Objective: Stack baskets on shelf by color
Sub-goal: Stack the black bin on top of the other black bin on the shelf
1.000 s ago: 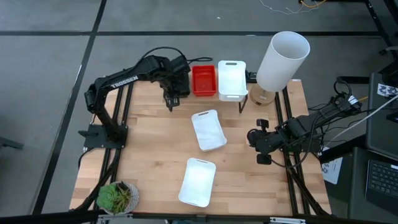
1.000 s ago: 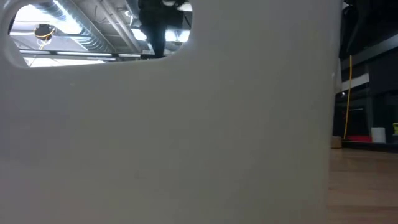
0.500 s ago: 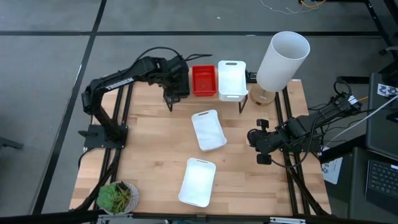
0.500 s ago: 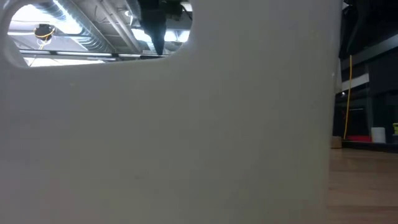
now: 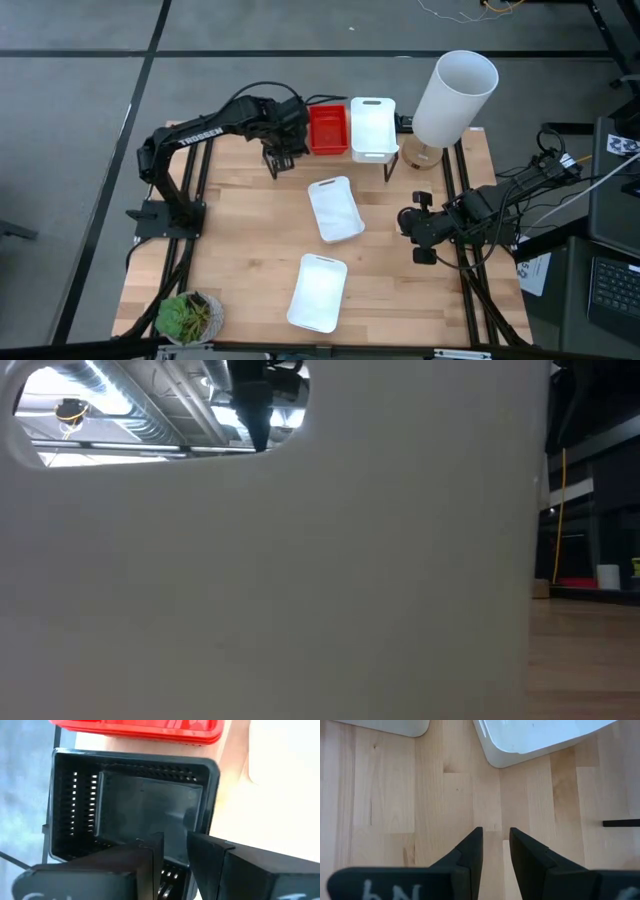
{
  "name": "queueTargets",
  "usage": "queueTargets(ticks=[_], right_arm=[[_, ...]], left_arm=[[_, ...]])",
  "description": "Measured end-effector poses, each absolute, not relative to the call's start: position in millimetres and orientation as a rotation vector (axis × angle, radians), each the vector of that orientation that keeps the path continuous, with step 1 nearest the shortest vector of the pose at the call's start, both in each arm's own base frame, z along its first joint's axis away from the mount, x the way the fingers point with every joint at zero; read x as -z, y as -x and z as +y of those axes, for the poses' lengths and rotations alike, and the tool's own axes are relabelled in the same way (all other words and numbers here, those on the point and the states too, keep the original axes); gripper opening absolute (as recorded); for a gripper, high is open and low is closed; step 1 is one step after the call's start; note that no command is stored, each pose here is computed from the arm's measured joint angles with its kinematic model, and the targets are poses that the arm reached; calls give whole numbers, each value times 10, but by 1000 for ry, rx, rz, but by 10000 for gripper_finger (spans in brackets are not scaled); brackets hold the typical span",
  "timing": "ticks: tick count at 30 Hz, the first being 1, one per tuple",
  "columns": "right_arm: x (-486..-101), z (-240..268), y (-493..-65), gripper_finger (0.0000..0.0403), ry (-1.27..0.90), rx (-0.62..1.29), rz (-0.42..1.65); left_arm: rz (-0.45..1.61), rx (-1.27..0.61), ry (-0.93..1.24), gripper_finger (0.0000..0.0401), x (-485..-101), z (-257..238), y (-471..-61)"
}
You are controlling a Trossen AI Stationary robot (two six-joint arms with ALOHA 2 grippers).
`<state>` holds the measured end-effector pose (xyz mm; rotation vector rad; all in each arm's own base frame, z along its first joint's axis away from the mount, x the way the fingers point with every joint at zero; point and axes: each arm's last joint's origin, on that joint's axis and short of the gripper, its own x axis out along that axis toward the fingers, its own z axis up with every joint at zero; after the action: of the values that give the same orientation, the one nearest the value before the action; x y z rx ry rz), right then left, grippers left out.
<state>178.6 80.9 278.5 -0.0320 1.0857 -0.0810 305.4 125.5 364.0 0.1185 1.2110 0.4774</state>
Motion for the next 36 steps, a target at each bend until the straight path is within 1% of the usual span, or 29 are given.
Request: queueTargets(ticks=[9, 13, 17, 23, 26, 31, 36], right_arm=[[-2785, 809, -1787, 97, 32, 81, 1085], [-2785, 810, -1787, 97, 32, 80, 1086], [-2787, 811, -1790, 97, 31, 80, 1081], [-2811, 835, -1837, 97, 9, 63, 1028], [-2835, 854, -1876, 97, 7, 41, 983], [-2911, 883, -2010, 97, 15, 39, 829], [-2901, 896, -2154, 97, 76, 7, 773]], left_arm=[[1258, -530, -149, 77, -3484, 1280, -3192], [1233, -578, -190, 77, -3553, 1238, -3170], [1180, -597, -187, 77, -3730, 1090, -3044], [1217, -461, -65, 77, -3837, 717, -2853], [1271, -451, -40, 77, -3837, 563, -2785], [1335, -412, -66, 77, -3816, 358, -2751], [1317, -350, -129, 77, -3821, 240, -2785]])
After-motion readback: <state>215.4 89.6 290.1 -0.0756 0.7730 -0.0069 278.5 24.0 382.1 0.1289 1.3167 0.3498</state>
